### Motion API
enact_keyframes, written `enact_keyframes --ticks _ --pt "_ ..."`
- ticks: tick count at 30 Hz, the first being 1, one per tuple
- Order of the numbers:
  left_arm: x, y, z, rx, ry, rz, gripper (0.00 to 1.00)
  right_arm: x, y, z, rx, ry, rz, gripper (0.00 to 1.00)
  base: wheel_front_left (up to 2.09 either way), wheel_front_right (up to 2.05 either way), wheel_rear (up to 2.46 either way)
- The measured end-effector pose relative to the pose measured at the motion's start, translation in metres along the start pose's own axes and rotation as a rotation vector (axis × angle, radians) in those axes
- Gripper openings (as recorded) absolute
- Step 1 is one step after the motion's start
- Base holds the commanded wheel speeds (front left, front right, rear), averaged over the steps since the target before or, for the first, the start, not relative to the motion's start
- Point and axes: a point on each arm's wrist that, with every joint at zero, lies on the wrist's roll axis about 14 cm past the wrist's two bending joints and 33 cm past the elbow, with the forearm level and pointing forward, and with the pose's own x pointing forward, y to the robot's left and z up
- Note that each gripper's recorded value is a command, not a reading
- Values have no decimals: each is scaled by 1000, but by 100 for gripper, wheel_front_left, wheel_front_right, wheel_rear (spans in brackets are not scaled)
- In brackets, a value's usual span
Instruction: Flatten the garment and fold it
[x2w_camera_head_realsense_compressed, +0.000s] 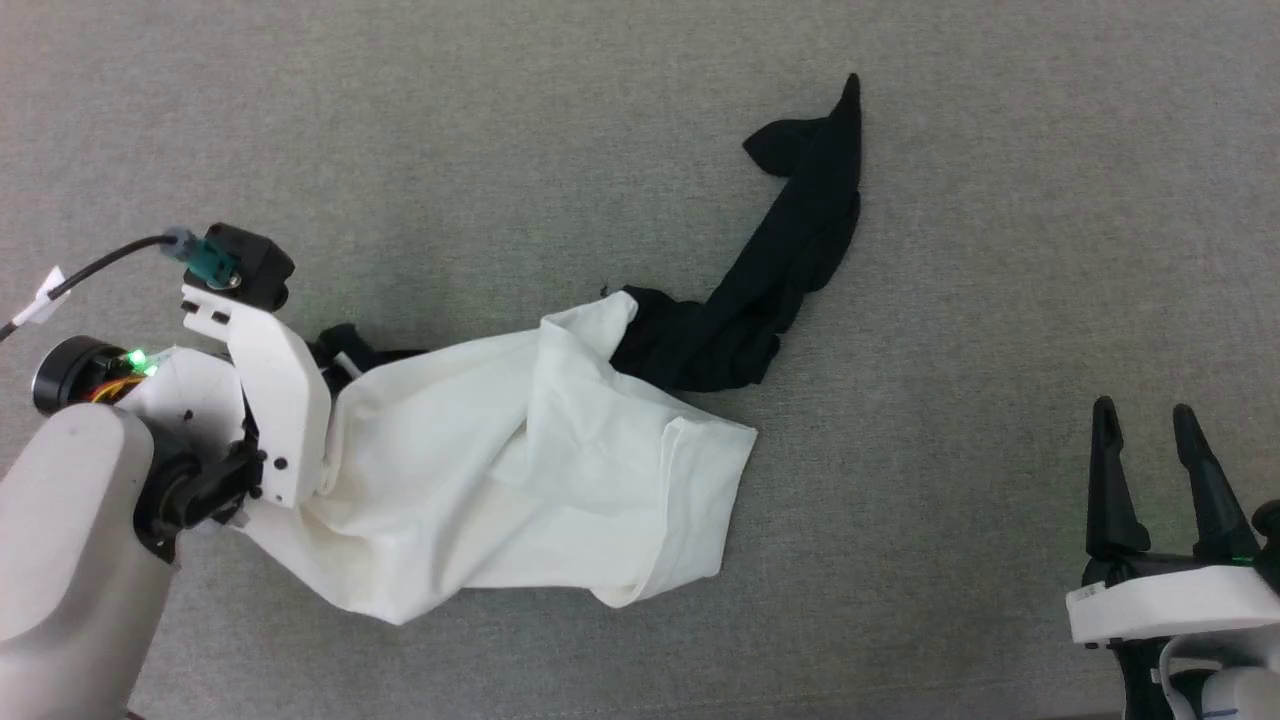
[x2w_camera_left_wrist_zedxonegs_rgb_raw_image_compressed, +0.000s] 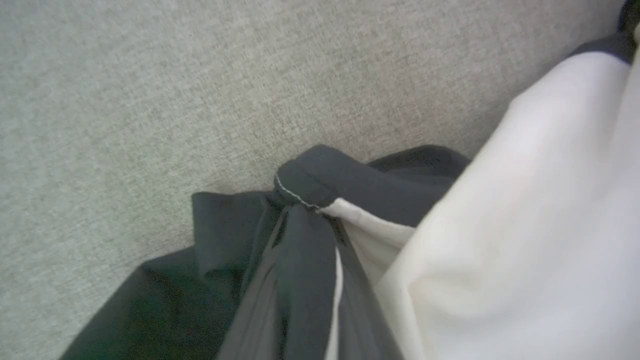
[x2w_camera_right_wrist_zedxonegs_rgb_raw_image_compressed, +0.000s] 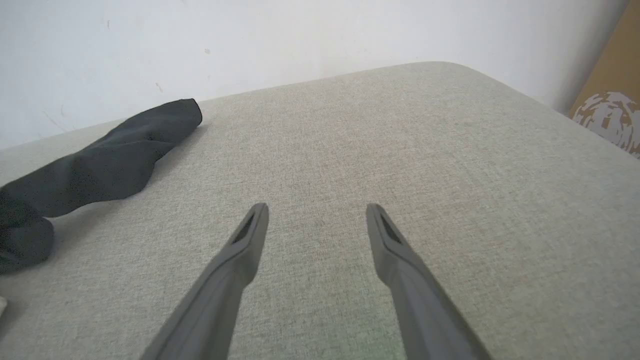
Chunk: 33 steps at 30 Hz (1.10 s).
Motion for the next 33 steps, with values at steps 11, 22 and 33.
enact_keyframes --ticks 11,22,33 --pt "-73 -9 130 -68 -656 -40 0 6 16 5 14 -17 45 100 0 0 0" --pt "-148 92 132 -363 -994 351 0 7 34 11 29 -36 96 100 0 0 0" --pt "-61 101 -14 -708 -556 477 100 9 33 5 23 -19 95 100 0 0 0"
